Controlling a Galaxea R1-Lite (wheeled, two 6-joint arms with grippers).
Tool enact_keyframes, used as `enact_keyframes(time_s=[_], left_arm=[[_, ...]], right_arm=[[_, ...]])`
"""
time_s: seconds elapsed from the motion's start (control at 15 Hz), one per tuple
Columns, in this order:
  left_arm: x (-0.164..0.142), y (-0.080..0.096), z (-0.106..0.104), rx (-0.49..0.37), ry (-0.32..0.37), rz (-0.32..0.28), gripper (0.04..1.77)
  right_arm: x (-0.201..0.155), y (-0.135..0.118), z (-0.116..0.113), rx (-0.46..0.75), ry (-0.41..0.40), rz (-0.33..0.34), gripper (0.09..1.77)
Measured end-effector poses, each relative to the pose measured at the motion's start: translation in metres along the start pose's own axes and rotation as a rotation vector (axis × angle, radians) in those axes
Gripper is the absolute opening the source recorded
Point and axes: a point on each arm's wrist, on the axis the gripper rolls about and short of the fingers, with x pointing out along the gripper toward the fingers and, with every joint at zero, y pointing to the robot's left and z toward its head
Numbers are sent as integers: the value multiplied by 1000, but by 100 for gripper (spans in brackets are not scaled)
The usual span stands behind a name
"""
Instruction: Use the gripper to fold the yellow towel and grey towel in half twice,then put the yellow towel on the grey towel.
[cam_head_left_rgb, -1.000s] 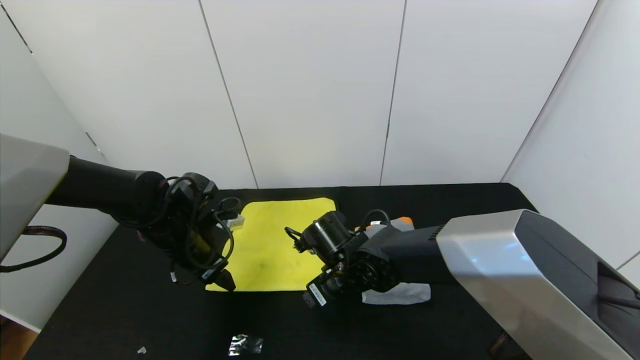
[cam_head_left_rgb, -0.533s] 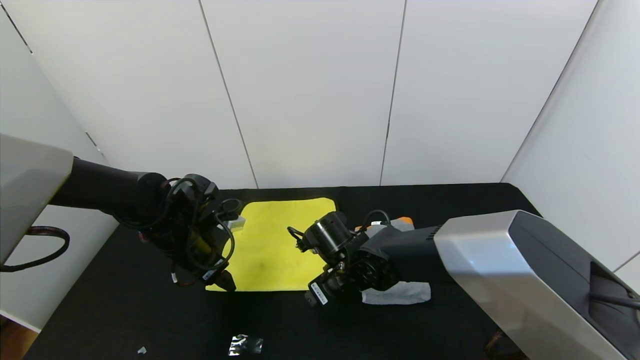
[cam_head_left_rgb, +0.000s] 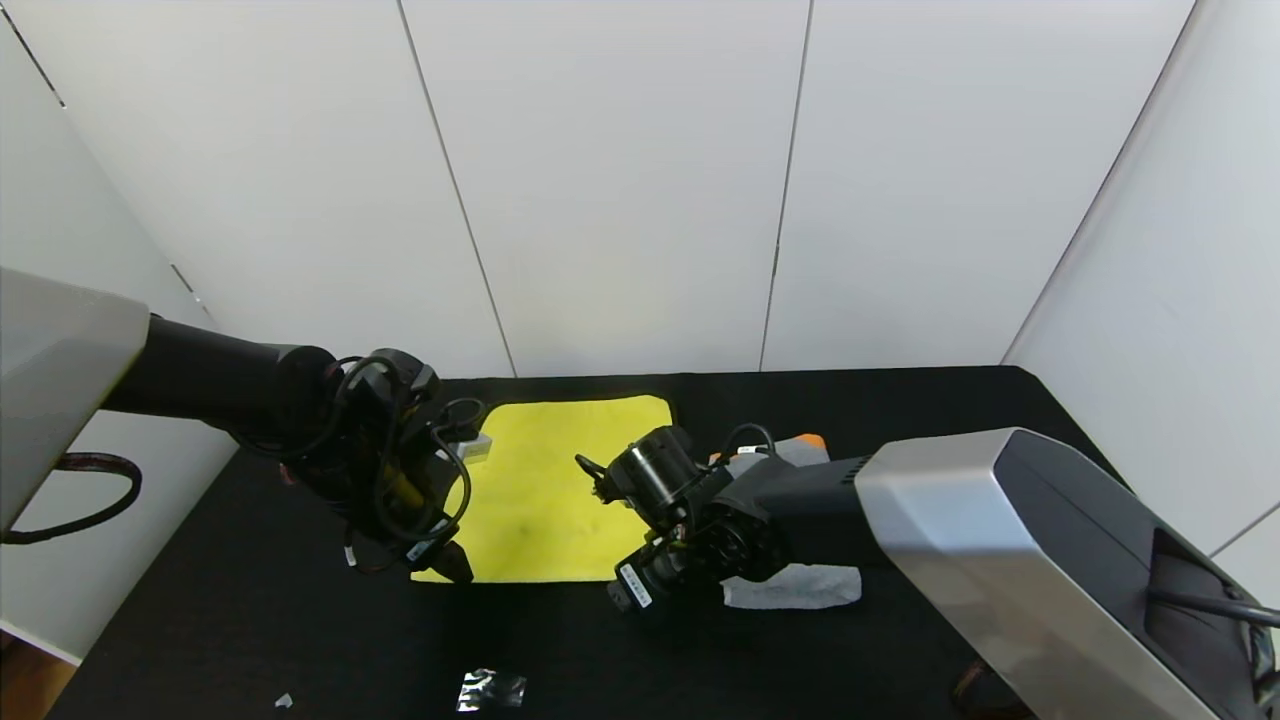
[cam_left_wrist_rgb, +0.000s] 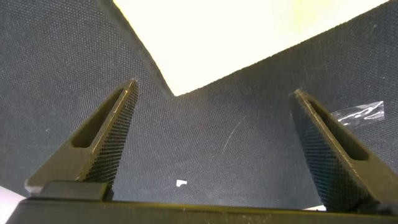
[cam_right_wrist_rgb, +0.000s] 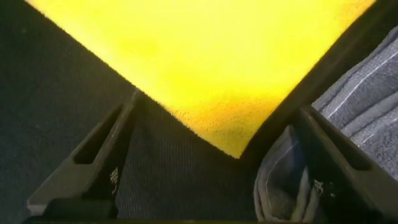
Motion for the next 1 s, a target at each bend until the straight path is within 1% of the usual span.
enact_keyframes(time_s=[0.2,0.27,0.33,0.47,0.53,0.67,0.73,0.8,1.0], left_arm=[[0,0,0,0,-1,0,172],[0,0,0,0,-1,0,172],[-1,0,0,0,0,0,172],[-1,0,0,0,0,1,172],[-1,0,0,0,-1,1,172],[-1,-1,1,2,-2,1,172],[-1,-2,1,6,-3,1,172],[-1,-2,2,8,-4,0,172],[-2,-3,3,11,-8,1,172]], right_arm=[[1,0,1,2,-6,0,171],[2,0,1,3,-5,0,159],[2,0,1,3,-5,-1,140],[2,0,1,3,-6,0,111],[2,0,1,3,-6,0,98],[2,-1,1,4,-6,-1,79],[2,0,1,4,-6,0,52],[2,0,1,4,-6,0,14],[1,0,2,5,-7,0,14]])
